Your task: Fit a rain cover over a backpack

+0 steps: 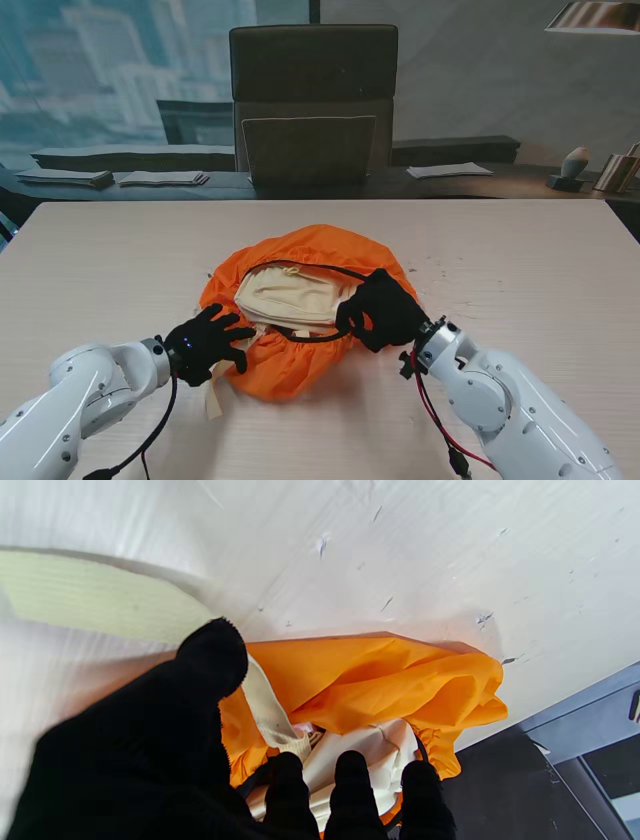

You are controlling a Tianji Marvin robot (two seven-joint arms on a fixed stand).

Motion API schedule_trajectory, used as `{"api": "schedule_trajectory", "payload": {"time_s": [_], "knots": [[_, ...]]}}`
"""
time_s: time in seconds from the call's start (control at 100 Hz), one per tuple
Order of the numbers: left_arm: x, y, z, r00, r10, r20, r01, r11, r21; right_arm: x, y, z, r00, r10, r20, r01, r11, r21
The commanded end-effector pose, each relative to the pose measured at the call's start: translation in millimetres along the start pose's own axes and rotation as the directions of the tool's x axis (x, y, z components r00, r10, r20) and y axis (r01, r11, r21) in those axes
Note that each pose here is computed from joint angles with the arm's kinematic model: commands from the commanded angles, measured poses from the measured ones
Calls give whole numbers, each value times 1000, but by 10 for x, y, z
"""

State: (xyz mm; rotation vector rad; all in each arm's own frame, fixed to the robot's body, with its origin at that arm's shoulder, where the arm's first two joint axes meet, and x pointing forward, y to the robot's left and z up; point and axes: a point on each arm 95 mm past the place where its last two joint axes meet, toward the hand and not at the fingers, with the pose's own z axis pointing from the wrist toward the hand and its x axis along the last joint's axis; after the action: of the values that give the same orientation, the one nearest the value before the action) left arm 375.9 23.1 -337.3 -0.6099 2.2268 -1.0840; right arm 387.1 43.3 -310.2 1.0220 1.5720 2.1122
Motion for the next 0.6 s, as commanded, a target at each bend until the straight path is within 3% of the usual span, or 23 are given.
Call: {"api": "schedule_trajectory", "payload": {"time_s": [0.0, 0.07, 0.29, 0.59], "knots": [[20, 86, 14, 1000, 8, -6, -8, 1000, -30, 0, -20, 7, 1000, 1, 3, -1, 1000, 11], [19, 147, 51, 1000, 20, -8, -20, 999, -38, -5, -21, 7, 1000, -1, 5, 1, 1000, 13], [-29, 245, 185, 998, 55, -19, -54, 998, 40, -19, -16, 6, 1000, -4, 10, 4, 1000, 9], [-29, 98, 118, 1000, -8, -2, 8, 990, 142, -56, -3, 5, 1000, -15, 14, 15, 1000, 3]]}}
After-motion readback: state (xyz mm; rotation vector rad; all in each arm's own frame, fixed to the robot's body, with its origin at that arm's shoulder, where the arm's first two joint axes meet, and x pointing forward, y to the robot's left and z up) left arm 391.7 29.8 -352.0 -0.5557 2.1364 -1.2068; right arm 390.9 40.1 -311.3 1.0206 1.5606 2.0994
